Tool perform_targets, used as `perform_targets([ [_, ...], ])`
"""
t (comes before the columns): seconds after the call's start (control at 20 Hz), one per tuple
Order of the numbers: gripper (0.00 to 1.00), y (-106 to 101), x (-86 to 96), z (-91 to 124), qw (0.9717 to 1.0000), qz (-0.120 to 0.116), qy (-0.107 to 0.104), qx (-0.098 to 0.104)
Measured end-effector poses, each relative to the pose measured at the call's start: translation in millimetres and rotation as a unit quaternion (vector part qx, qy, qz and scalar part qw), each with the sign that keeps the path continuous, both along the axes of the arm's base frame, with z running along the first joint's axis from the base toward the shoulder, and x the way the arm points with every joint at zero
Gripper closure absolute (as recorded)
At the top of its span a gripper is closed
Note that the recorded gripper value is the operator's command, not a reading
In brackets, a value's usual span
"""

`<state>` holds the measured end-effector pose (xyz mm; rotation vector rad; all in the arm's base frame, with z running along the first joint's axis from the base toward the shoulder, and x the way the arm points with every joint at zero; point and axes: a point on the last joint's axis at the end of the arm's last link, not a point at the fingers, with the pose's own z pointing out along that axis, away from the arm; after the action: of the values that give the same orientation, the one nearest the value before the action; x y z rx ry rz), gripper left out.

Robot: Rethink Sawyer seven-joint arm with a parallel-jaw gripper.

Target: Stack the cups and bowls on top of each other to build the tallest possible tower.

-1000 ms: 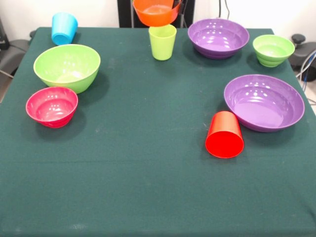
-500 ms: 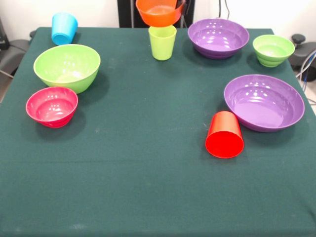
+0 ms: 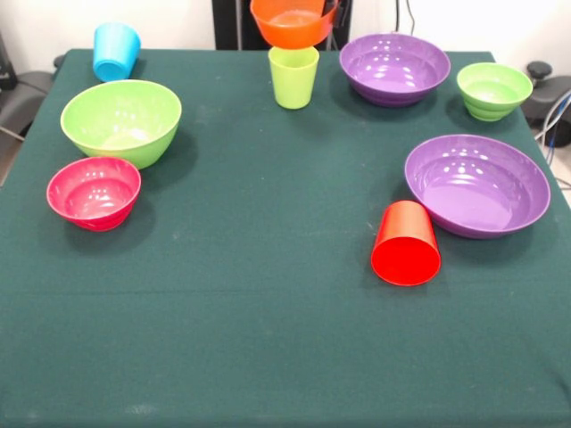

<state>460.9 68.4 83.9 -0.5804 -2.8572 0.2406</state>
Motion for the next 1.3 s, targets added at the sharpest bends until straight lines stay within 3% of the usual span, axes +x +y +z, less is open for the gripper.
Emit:
perform_targets([
  [0.2, 1.0, 2.2, -1.3, -0.8, 1.0, 0.003, 0.001, -0.001],
  [0.25, 0.0, 3.2, -3.9, -3.5, 1.0, 0.004, 0.005, -0.002],
  [0.8, 0.0, 3.2, -14.7, -16.9, 0.9997, 0.006, 0.025, -0.006],
  [1.3, 0.0, 1.7, -15.1, -16.8, 0.9997, 0.005, 0.025, -0.007],
])
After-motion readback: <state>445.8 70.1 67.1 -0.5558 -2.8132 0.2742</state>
